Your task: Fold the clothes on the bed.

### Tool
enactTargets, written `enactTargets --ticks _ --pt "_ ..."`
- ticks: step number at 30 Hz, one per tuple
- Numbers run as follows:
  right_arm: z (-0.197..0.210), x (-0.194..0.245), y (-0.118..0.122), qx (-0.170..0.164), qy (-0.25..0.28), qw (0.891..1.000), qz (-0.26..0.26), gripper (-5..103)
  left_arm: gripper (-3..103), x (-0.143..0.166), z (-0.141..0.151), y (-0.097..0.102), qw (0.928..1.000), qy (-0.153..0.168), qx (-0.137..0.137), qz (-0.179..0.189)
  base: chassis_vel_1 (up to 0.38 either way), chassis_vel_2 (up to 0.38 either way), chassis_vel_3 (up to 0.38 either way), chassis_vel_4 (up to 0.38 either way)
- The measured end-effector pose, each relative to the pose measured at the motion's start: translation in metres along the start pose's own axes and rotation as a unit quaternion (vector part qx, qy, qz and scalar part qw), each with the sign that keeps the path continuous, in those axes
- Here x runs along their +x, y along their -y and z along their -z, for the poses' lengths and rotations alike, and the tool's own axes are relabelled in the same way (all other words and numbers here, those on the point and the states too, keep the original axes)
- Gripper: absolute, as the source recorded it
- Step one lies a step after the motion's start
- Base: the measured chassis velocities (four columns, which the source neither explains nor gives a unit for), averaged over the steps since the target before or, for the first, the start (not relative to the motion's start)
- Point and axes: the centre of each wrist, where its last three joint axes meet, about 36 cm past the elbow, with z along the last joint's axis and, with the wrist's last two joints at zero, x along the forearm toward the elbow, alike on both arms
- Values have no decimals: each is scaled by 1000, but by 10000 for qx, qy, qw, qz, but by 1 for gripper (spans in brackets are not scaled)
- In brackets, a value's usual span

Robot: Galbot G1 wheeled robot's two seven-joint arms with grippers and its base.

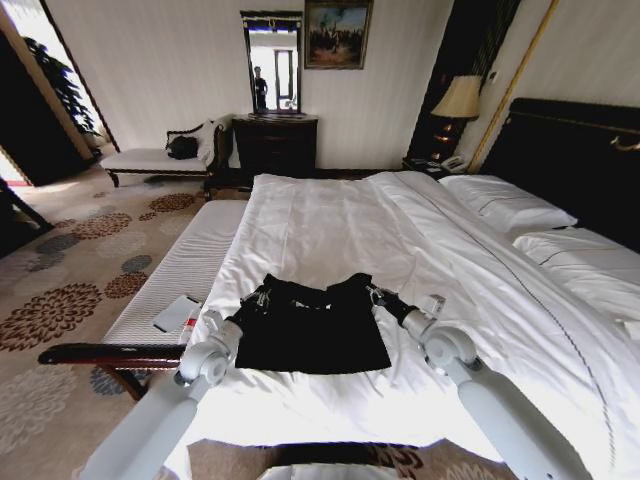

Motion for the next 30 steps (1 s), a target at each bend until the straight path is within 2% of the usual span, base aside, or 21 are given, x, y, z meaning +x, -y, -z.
enactTargets --ticks 6,15,22,30 --pt "-17 10 -13 36 -120 9999 49 1 3 20 -2 -1 9999 -3 -68 105 0 0 0 0" --pt "-32 30 -16 46 -186 9998 -72 1 3 38 -10 2 9997 -35 -144 178 0 0 0 0" --pt "-41 45 -22 96 -187 9998 -72 1 3 44 -26 2 9993 -114 -294 224 0 0 0 0" --pt "-45 58 -27 161 -120 9998 -63 1 3 49 -40 10 9990 -251 -320 178 0 0 0 0"
